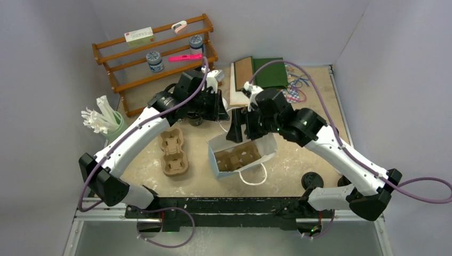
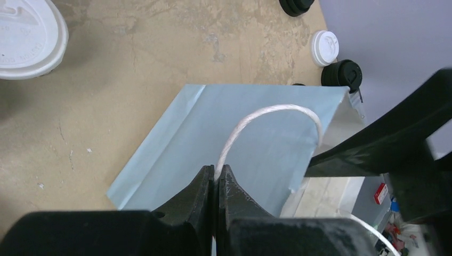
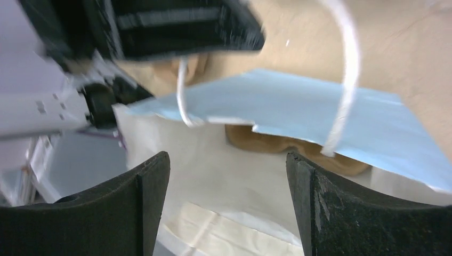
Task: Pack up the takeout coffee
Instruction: Place the cup tray in the takeout bag, then place the takeout bag at the center of the board.
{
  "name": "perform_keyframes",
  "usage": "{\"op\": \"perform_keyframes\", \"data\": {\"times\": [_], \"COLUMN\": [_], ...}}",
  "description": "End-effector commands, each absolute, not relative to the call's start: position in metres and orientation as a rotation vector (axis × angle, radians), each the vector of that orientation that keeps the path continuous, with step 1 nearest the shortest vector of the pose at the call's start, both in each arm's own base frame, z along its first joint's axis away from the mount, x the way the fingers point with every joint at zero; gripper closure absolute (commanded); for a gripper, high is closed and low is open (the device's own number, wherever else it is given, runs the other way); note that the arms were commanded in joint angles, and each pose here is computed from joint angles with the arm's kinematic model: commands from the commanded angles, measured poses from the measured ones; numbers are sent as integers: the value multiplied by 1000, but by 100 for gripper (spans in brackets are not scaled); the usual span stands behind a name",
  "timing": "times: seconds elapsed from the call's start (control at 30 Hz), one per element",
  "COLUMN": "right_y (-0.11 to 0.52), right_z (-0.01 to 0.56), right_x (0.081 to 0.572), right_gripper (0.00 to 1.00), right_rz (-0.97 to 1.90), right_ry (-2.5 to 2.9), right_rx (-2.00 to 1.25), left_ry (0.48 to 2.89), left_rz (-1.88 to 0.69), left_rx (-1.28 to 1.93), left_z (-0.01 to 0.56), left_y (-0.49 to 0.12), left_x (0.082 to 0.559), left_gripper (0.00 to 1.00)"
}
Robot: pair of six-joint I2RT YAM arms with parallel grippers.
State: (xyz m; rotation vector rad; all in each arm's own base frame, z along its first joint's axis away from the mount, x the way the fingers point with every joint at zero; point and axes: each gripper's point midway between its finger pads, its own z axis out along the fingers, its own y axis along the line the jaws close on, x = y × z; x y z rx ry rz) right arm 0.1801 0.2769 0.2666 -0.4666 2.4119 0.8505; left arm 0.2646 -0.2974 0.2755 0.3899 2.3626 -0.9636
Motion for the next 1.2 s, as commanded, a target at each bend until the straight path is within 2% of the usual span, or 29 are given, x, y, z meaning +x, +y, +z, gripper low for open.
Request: {"op": "perform_keyframes", "data": {"times": [0.0, 0.3, 0.43, 0.6, 0.8, 0.9, 1.0, 1.03, 1.07, 1.17], "right_y": [246, 170, 141, 140, 154, 161, 168, 171, 173, 178], "right_z": [303, 310, 298, 267, 249, 249, 267, 275, 282, 304], "right_x": [200, 196, 179, 156, 153, 159, 169, 174, 177, 183], "right_gripper": [18, 32, 30, 33, 44, 59, 84, 95, 100, 100], "right_rz": [641, 361, 281, 347, 413, 422, 469, 497, 515, 590], "right_ry": [2411, 2389, 2417, 2497, 2537, 2531, 2473, 2442, 2417, 2320], "right_rx": [-239, 192, 332, 479, 493, 481, 449, 421, 387, 262], "left_ry": [2250, 2281, 2289, 2286, 2288, 2286, 2262, 2244, 2219, 2123], "left_rz": [-985, -945, -939, -957, -967, -984, -1014, -1031, -1054, -1144], "left_rx": [335, 323, 325, 339, 357, 361, 380, 390, 403, 461], "left_z": [305, 297, 296, 300, 303, 306, 318, 325, 333, 358], "left_y": [-287, -286, -285, -288, -289, -290, -291, -291, -291, -293], "left_x": [262, 267, 266, 266, 264, 262, 257, 254, 251, 236], "left_gripper": [100, 100, 100, 100, 100, 100, 100, 100, 100, 100]}}
